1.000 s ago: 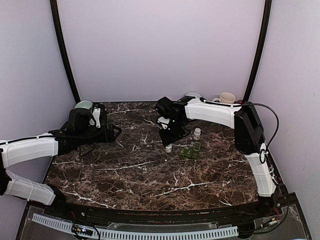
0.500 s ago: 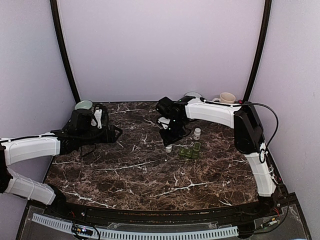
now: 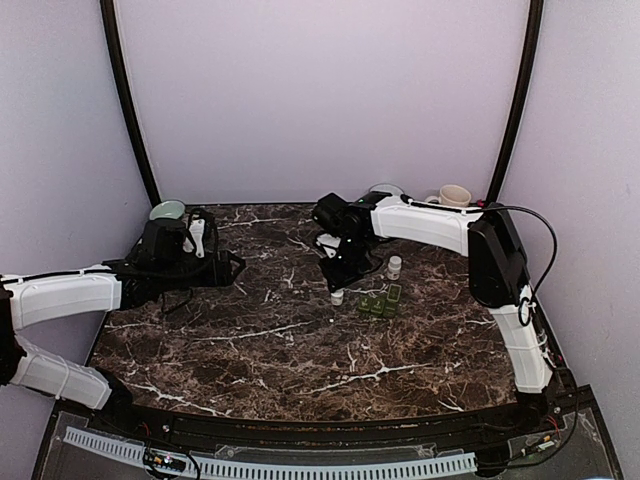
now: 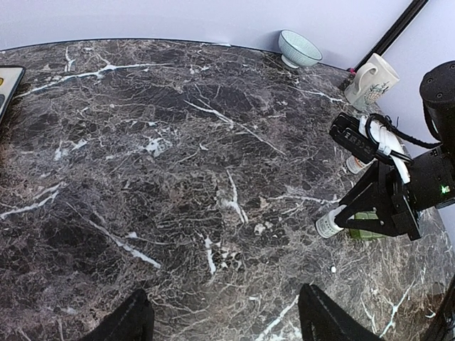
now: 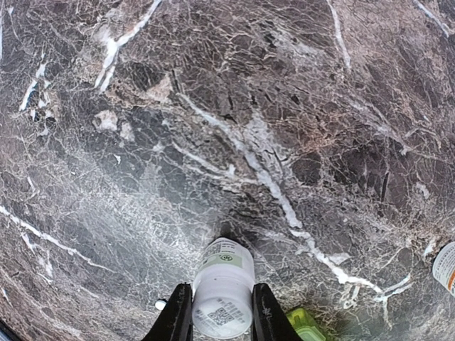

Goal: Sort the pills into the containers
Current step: Pick up the pill bottle from the center of the board.

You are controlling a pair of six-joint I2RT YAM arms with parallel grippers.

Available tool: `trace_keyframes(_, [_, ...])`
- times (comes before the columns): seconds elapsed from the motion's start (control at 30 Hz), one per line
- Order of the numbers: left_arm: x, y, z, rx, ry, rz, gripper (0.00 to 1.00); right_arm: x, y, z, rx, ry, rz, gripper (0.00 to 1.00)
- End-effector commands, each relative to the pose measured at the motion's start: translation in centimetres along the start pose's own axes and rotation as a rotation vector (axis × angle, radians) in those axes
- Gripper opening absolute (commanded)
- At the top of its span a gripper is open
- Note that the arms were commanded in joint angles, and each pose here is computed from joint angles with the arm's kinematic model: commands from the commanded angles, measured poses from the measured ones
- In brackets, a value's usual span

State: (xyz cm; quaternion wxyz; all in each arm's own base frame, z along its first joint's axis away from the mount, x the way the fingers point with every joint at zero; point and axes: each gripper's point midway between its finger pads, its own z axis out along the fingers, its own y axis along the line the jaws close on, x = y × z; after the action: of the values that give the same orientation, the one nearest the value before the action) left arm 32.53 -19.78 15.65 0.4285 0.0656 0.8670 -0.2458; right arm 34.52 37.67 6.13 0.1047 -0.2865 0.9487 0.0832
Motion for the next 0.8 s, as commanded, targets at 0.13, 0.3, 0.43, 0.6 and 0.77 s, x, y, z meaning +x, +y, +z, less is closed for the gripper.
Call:
trace_keyframes(0.13, [-0.1, -0.3, -0.3, 0.015, -0.015, 0.006, 0.72, 0.0, -0.2, -0.2, -0.003, -0.004, 0.013, 0.14])
trace_keyframes(0.3, [-0.1, -0.5, -0.3, 0.023, -0.014, 0.002, 0.72, -0.7, -0.2, -1.7, -0.001, -0.043, 0.021, 0.12])
trace_keyframes(0.43, [0.0, -0.6, -0.1, 0.028, -0.009, -0.001, 0.72, -1.0, -0.2, -3.2, 0.0, -0.077, 0.03, 0.11])
trace_keyframes(0.6, [0.0, -0.8, 0.2, 0.039, 0.003, -0.004, 0.71, -0.8, -0.5, -5.0, 0.008, -0.108, 0.044, 0.11])
trace_keyframes(0.77, [-0.1, -1.2, 0.6, 0.055, 0.012, -0.005, 0.71, -0.3, -0.8, -6.6, 0.018, -0.137, 0.062, 0.1])
